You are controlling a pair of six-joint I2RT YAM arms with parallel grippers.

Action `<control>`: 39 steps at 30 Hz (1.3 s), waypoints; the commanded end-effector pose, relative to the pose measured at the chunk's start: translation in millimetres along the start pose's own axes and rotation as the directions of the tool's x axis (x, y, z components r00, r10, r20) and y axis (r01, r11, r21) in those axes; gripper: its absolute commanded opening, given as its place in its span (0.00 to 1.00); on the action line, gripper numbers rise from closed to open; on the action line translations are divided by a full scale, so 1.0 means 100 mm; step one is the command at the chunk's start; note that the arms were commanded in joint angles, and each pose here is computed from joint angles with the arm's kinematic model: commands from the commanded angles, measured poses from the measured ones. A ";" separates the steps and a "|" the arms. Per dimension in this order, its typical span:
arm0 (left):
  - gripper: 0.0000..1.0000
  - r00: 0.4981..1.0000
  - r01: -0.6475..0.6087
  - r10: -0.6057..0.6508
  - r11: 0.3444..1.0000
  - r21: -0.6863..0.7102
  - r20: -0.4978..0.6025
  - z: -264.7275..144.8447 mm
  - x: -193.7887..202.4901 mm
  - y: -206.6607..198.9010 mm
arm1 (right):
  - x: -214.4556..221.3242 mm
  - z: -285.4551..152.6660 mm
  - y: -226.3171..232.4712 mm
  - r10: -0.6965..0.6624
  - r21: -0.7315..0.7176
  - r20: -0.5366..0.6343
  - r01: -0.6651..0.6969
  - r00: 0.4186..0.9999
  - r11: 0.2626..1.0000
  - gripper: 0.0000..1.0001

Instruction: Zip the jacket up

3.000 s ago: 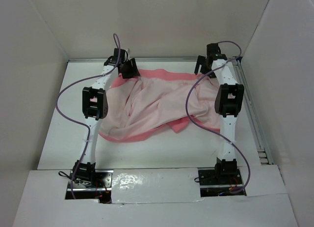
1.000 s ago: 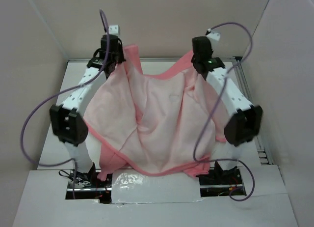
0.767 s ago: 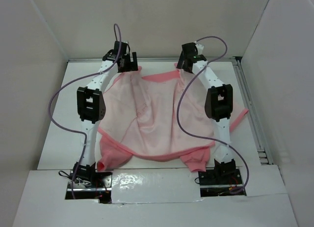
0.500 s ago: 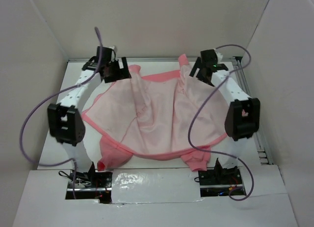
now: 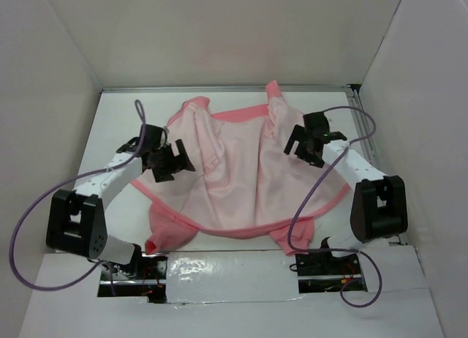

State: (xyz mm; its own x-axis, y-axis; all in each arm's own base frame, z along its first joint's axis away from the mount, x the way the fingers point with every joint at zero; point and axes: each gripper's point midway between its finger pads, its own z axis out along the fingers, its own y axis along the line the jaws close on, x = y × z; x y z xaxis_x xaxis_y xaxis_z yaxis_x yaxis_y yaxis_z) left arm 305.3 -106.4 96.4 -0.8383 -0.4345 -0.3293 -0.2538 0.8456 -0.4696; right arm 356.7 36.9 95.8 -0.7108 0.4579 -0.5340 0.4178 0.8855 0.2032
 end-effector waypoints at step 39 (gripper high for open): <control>0.99 0.915 0.326 -0.307 0.945 -0.030 0.260 -0.36 -1.91 1.15 | -0.47 -0.24 0.50 0.143 -0.199 0.061 -0.128 0.988 0.972 1.00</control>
State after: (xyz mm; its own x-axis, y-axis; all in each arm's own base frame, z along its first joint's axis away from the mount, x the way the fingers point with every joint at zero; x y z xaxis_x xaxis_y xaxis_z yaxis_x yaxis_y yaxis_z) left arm 426.0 54.8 166.9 -0.5894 -0.6773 -0.4403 -0.4323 0.7248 -0.5364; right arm 404.5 77.4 161.8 -0.6225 0.5374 -0.5689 0.3559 0.8419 0.4057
